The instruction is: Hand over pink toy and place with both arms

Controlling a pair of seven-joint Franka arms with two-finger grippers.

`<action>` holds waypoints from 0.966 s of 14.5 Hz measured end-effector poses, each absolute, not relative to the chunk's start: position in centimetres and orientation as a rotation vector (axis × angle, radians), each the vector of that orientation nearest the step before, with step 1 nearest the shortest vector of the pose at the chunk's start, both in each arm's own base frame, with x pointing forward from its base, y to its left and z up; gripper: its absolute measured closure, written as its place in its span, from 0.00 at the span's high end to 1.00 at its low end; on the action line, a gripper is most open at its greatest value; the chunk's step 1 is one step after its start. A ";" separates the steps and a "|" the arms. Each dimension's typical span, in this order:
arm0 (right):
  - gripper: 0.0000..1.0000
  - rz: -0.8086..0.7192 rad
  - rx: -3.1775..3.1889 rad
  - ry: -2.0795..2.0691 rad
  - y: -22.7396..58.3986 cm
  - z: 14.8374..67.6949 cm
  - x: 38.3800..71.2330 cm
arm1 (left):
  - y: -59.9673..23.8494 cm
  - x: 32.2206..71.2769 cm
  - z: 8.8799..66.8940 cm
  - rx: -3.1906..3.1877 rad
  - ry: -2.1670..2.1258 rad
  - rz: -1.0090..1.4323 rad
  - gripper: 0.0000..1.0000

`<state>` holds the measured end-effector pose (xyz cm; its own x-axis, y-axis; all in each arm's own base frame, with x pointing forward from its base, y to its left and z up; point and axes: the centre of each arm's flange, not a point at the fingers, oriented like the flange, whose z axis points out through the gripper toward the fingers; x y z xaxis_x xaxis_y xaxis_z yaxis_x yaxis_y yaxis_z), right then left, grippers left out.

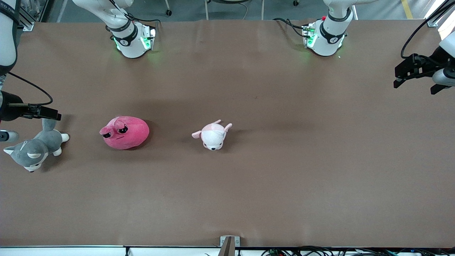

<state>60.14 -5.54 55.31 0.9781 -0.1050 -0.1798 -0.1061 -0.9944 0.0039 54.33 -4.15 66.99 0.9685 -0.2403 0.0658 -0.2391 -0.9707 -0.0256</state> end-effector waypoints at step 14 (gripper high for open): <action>1.00 0.136 -3.107 0.179 -4.7 62.9 52.2 | -4.4 54.3 67.0 -3.102 0.360 -0.106 1.00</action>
<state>52.24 -4.74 62.88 0.9896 -0.1132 -0.0886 -0.1155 -0.9931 -0.0218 54.33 -4.35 66.96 0.9712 -0.2292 0.0657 -0.2281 -0.9733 -0.0245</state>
